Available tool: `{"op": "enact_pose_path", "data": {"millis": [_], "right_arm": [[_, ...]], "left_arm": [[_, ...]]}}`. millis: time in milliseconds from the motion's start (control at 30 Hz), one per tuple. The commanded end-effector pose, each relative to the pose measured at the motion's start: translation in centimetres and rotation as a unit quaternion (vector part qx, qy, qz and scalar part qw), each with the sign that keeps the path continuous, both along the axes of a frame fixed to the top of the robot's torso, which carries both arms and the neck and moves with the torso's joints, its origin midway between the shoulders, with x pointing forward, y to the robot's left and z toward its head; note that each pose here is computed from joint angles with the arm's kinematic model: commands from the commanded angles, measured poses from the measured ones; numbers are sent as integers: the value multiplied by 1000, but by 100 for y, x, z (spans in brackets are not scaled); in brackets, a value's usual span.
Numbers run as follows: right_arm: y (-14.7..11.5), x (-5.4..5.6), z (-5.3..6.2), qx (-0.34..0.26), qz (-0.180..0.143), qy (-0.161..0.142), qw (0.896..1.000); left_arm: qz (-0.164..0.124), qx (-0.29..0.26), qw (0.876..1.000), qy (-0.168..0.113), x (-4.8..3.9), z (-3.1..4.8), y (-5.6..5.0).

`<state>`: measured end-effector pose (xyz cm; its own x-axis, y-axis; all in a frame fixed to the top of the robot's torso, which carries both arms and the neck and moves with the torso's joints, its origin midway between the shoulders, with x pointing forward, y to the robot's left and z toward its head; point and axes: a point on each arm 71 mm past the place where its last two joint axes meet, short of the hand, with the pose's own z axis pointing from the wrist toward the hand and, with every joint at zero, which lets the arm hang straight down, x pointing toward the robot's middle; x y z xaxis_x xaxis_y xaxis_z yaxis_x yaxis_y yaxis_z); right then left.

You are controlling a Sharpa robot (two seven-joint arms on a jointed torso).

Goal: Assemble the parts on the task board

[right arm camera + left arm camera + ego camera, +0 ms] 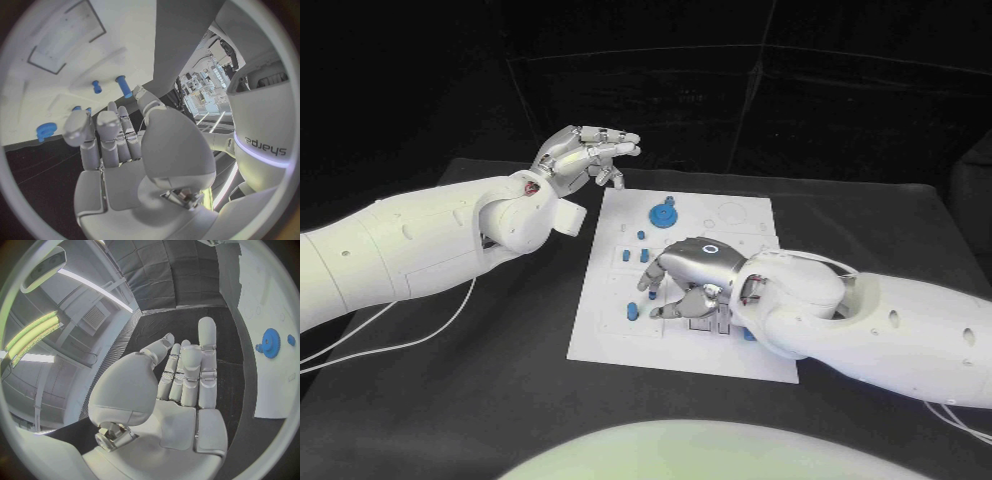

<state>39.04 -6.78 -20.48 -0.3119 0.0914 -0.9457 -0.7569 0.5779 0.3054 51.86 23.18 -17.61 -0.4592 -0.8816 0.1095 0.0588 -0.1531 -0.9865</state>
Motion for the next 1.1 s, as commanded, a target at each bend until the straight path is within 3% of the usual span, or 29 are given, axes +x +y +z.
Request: {"op": "enact_pose_path", "data": {"millis": [33,167,300,533,700,1100], "right_arm": [[-193,100,134,57,-63,28,996],[-658,199,193,59,-144,60,986],[-1098,221,208,55,-216,82,971],[-1608,160,227,35,-300,86,949],[-1755,113,156,-1,-325,82,942],[-1669,35,-138,-47,-321,94,941]], "left_arm": [[-4,-7,1000,-6,-6,22,-4],[3,0,1000,-8,-9,25,13],[6,10,1000,-12,-13,25,19],[9,15,1000,-14,-20,4,13],[5,16,1000,-14,-29,-13,3],[-5,17,1000,-5,-40,-38,10]]}}
